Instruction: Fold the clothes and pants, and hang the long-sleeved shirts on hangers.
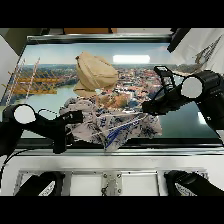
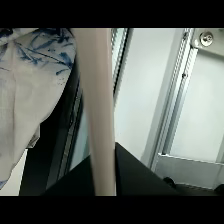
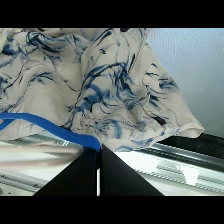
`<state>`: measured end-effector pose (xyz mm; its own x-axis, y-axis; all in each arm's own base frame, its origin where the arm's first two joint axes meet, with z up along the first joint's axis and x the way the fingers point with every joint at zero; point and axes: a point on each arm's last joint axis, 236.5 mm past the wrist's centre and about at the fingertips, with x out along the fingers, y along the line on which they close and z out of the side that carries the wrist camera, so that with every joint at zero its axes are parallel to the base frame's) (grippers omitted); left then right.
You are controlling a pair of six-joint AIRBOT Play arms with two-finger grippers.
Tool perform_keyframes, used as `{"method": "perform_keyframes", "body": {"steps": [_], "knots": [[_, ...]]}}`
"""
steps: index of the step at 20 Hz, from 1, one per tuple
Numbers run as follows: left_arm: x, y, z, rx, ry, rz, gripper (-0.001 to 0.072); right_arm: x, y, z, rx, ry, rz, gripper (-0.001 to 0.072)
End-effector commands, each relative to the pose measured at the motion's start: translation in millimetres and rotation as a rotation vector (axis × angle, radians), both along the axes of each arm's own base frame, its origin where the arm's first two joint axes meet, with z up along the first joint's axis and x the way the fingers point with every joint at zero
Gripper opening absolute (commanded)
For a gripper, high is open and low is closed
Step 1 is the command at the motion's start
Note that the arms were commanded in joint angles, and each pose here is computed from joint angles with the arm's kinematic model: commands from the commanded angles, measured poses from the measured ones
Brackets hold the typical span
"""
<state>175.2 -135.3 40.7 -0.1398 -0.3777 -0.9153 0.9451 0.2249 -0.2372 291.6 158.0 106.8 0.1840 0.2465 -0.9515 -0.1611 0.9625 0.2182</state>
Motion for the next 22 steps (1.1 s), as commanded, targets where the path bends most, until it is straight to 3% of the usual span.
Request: {"method": "perform_keyframes", "body": {"steps": [1, 5, 9, 22], "knots": [[8, 2, -10, 0.03, 0.044, 0.003, 0.0012, 0, 0, 0, 0.0, 0.001, 0.0, 0.0018], [16, 14, -17, 0.085, 0.014, 0.01, 0.0013, 0, 0, 0, 0.0, 0.001, 0.0, 0.0019], [28, 11, -7, 0.061, -0.085, 0.031, 0.0013, 0, 0, 0, 0.0, 0.001, 0.0, 0.0019], [19, 4, -34, 0.058, -0.048, -0.038, 0.0013, 0, 0, 0, 0.0, 0.001, 0.0, 0.0019]]}}
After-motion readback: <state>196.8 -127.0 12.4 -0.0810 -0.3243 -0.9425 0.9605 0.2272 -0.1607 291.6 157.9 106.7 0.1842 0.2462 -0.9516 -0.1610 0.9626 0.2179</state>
